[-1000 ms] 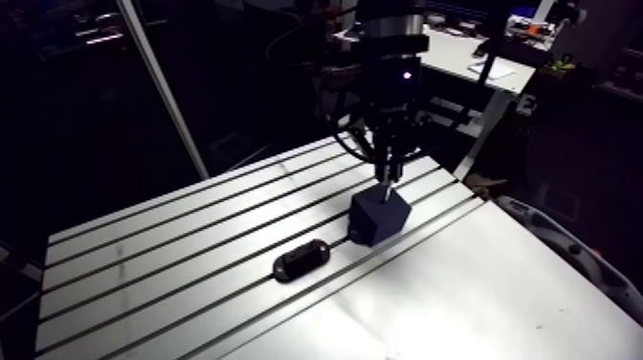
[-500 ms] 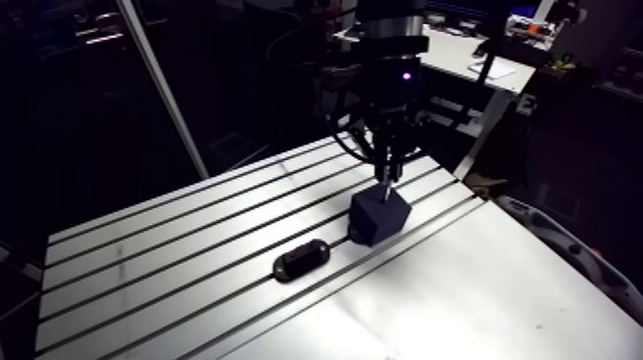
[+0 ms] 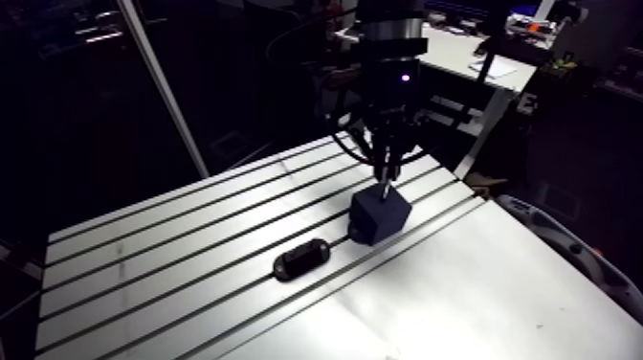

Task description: Pick up the M10 bolt and insert it into the hole until fully seated.

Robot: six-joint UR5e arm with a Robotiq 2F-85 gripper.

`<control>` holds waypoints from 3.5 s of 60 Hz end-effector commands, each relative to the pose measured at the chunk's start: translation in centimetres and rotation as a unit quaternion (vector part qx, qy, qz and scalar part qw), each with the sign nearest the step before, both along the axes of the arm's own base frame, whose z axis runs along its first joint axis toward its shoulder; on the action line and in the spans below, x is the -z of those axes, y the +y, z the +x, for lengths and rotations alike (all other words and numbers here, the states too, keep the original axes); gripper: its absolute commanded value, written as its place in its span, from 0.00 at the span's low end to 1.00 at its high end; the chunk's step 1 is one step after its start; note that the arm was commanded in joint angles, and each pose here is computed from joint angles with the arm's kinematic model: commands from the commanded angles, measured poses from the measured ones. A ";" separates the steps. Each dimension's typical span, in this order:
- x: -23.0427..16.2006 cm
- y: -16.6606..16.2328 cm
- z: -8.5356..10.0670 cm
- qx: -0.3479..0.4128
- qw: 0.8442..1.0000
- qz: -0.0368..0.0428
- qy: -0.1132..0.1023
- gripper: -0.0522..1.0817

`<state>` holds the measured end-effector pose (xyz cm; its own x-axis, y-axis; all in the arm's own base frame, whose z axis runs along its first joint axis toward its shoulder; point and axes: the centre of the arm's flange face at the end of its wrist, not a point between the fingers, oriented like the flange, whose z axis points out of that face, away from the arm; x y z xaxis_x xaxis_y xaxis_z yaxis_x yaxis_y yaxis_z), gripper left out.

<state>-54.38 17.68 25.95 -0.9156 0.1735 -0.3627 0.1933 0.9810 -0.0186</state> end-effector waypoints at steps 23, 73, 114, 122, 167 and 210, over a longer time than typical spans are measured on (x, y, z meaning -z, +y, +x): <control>0.1 0.0 0.1 0.001 1.000 -0.001 -0.001 1.00; 0.6 -0.1 0.4 0.000 1.000 -0.002 -0.006 1.00; 0.5 -0.1 0.2 -0.001 1.000 -0.001 -0.005 1.00; 0.4 -0.1 0.3 -0.001 1.000 -0.001 -0.005 1.00; 0.8 -0.2 0.4 0.001 1.000 -0.002 -0.007 1.00; 0.6 -0.2 0.3 0.003 1.000 0.000 -0.005 1.00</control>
<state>-54.03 17.47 25.21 -0.9098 0.1770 -0.3753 0.1980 0.9800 -0.0179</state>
